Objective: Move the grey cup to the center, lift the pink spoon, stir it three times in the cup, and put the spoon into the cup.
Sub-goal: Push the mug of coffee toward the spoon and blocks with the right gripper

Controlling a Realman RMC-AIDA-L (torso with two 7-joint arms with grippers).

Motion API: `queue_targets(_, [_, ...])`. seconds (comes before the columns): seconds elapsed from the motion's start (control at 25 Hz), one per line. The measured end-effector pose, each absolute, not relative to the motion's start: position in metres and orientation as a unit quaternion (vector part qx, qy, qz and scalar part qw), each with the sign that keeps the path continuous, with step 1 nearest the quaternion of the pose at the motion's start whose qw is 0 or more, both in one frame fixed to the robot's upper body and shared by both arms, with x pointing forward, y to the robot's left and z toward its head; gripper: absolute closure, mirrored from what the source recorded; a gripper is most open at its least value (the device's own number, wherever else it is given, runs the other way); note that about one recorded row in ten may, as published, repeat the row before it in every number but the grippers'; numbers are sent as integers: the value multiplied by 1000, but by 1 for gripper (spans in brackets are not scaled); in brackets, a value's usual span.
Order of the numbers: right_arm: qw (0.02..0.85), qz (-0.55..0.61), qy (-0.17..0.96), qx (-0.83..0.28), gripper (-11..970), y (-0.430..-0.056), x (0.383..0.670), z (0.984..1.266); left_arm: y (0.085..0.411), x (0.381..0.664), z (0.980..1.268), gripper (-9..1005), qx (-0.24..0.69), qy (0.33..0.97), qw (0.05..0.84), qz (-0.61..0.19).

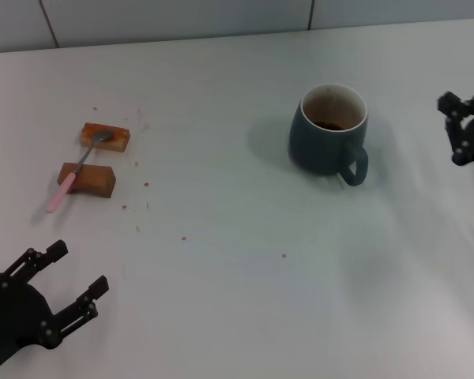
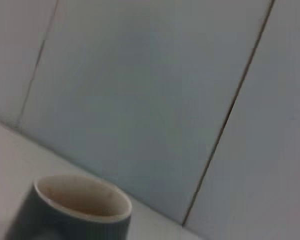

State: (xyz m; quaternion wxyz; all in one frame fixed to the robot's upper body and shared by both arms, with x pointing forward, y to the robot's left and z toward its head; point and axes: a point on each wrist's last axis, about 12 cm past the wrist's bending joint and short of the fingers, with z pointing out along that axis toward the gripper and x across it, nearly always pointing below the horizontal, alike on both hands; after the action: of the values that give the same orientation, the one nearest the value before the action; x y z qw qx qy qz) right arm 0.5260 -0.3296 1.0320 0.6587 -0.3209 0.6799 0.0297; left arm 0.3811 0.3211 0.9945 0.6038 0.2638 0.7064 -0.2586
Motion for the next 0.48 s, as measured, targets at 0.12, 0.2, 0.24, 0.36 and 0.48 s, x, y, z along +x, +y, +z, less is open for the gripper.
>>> queue_targets(0.12, [631,-10,685,-365,925,-322,545,1029,321,382,995,184,265,705,604,-259])
queue_targets(0.2, [624,-20,682,-380,925,-320,549,1029,320,384,995,184,266,705,604,-258])
queue_targets(0.24, [619,-29,679,-394,925,-317,552,1029,320,384,995,184,266,705,604,-258])
queue_targets(0.36, [605,-48,670,-427,924,-308,560,1027,320,386,995,184,265,705,604,-259])
queue_targets(0.48, [594,-65,658,-459,924,-295,568,1025,320,387,996,184,262,705,606,-259])
